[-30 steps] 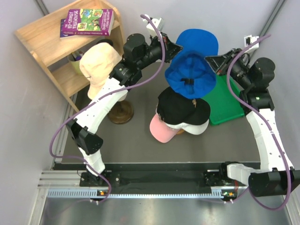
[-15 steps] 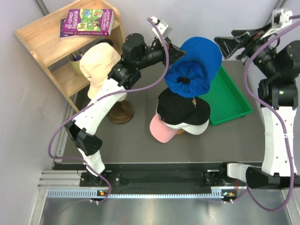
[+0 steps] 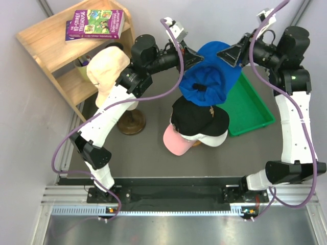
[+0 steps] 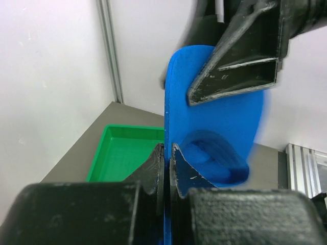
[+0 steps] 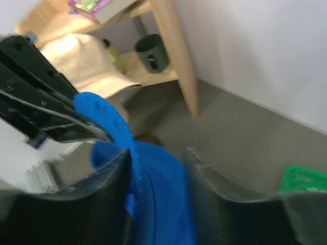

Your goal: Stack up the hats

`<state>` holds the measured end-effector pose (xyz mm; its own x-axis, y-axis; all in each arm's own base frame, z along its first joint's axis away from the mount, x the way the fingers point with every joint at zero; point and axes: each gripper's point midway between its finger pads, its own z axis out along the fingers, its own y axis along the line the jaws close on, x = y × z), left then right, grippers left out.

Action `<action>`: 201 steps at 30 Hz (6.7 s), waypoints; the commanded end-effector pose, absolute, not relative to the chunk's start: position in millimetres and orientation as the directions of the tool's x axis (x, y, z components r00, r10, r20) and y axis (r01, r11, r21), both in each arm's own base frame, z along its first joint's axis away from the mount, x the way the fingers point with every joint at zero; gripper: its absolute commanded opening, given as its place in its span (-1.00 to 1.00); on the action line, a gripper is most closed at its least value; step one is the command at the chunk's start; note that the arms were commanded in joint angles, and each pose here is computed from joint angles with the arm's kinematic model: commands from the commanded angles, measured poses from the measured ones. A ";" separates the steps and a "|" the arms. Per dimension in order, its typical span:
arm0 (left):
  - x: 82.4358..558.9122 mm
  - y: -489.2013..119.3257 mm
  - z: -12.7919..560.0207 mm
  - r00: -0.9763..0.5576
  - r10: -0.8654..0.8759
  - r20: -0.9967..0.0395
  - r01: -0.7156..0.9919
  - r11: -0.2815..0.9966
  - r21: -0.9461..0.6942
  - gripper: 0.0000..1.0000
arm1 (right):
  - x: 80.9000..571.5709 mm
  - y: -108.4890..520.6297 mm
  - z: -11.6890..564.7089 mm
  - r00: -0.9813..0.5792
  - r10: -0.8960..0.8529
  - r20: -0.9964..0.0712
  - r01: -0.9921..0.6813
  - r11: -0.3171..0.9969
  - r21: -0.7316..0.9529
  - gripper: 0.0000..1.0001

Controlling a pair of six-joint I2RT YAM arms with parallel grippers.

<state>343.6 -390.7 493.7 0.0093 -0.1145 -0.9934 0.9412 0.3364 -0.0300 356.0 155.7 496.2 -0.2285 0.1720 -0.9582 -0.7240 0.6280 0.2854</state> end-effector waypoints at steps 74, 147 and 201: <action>375.9 -326.8 478.1 -0.229 -0.275 -0.934 0.618 0.700 -0.358 0.89 | 359.5 163.5 530.7 0.319 -0.240 -0.917 -0.212 0.925 -0.315 -1.00; 355.4 -273.2 485.2 -0.181 -0.274 -0.945 0.520 0.789 -0.328 0.95 | 193.0 299.4 341.7 0.411 -0.550 -0.727 -0.487 0.542 -0.685 -1.00; 325.5 -368.3 298.0 -0.591 -0.028 -0.806 0.646 0.582 -0.493 0.80 | 160.6 241.7 399.3 0.155 -0.381 -0.912 -0.617 0.683 -0.390 0.96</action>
